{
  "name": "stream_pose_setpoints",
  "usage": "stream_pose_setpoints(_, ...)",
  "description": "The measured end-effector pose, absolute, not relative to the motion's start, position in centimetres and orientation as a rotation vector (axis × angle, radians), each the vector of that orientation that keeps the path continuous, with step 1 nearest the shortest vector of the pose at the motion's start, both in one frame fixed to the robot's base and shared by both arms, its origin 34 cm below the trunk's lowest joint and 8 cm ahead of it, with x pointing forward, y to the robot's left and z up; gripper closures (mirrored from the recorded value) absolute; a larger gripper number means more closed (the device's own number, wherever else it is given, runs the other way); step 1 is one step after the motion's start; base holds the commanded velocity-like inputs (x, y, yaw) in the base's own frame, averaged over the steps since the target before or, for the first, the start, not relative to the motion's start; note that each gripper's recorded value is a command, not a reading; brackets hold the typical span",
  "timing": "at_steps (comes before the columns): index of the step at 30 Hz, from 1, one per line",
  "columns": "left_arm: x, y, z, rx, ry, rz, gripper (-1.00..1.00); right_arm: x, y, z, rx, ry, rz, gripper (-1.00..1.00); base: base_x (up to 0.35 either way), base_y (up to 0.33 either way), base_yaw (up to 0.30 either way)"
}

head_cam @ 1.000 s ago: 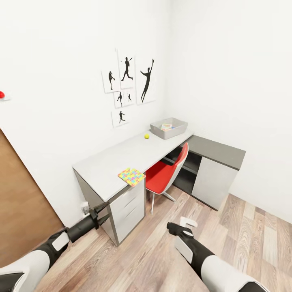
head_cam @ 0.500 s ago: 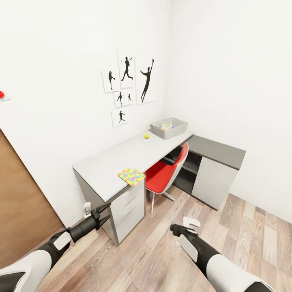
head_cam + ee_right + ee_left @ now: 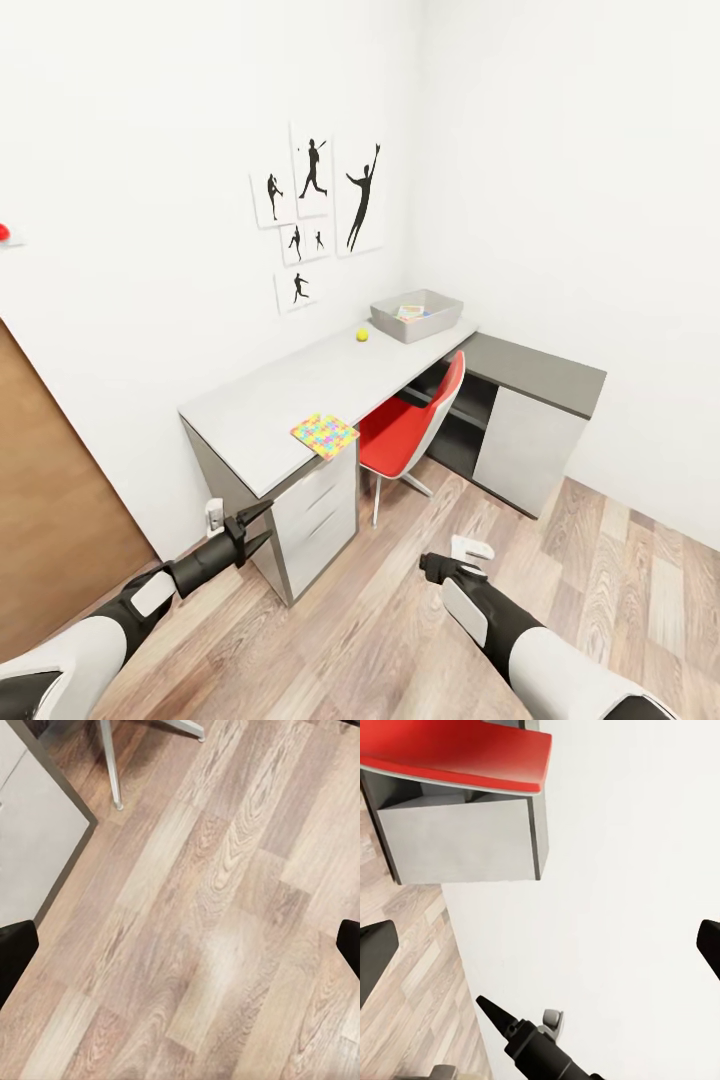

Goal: Put all the toys in the child's room - the three board games (two on the bed and one on the table), the two jigsaw puzzles on the table, and the tennis ball on the table - inside the toy box on the table in the child's room.

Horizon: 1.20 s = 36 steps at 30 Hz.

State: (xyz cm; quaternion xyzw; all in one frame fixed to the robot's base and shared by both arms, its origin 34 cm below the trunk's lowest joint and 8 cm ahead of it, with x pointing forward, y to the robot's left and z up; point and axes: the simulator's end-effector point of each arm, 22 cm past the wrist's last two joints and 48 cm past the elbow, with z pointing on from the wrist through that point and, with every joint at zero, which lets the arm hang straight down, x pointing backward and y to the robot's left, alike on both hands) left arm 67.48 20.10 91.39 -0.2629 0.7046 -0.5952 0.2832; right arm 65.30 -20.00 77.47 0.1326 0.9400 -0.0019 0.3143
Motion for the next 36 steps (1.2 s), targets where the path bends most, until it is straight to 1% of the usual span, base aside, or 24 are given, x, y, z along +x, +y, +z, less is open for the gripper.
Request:
stream_pose_setpoints(15, 68.2, 20.4, 90.6, -0.696, 1.876, -1.592, -1.0, 66.7, -18.9, 77.3, 0.344, 2.47, 0.028, -1.0, 0.0, 0.0, 0.0)
stream_pose_setpoints(18, 68.5, 20.2, 90.5, -0.693, 1.875, -1.595, -1.0, 67.9, -16.7, 78.8, 0.306, 2.479, 0.111, -1.0, 0.0, 0.0, 0.0)
stream_pose_setpoints(21, 68.7, 20.0, 90.3, -0.694, 1.876, -1.597, -1.0, 69.7, -12.8, 81.8, 0.214, 2.462, 0.271, -1.0, 0.0, 0.0, 0.0)
stream_pose_setpoints(23, 68.8, 19.9, 90.2, -0.693, 1.877, -1.596, -1.0, 70.3, -12.1, 82.8, 0.178, 2.449, 0.326, -1.0, 0.0, 0.0, 0.0)
stream_pose_setpoints(28, 69.1, 19.9, 89.8, -0.69, 1.877, -1.595, -1.0, 71.2, -13.6, 83.6, 0.129, 2.414, 0.452, -1.0, 0.0, 0.0, 0.0)
stream_pose_setpoints(31, 69.2, 19.9, 89.6, -0.69, 1.878, -1.594, -1.0, 71.4, -14.1, 84.1, 0.136, 2.384, 0.592, -1.0, 0.0, 0.0, 0.0)
stream_pose_setpoints(33, 69.3, 20.0, 89.4, -0.69, 1.878, -1.593, -1.0, 71.2, -15.6, 84.1, 0.156, 2.365, 0.689, -1.0, 0.0, 0.0, 0.0)
stream_pose_setpoints(36, 69.4, 20.1, 89.1, -0.69, 1.878, -1.592, -1.0, 70.8, -18.1, 83.4, 0.187, 2.358, 0.748, -1.0, 0.0, 0.0, 0.0)
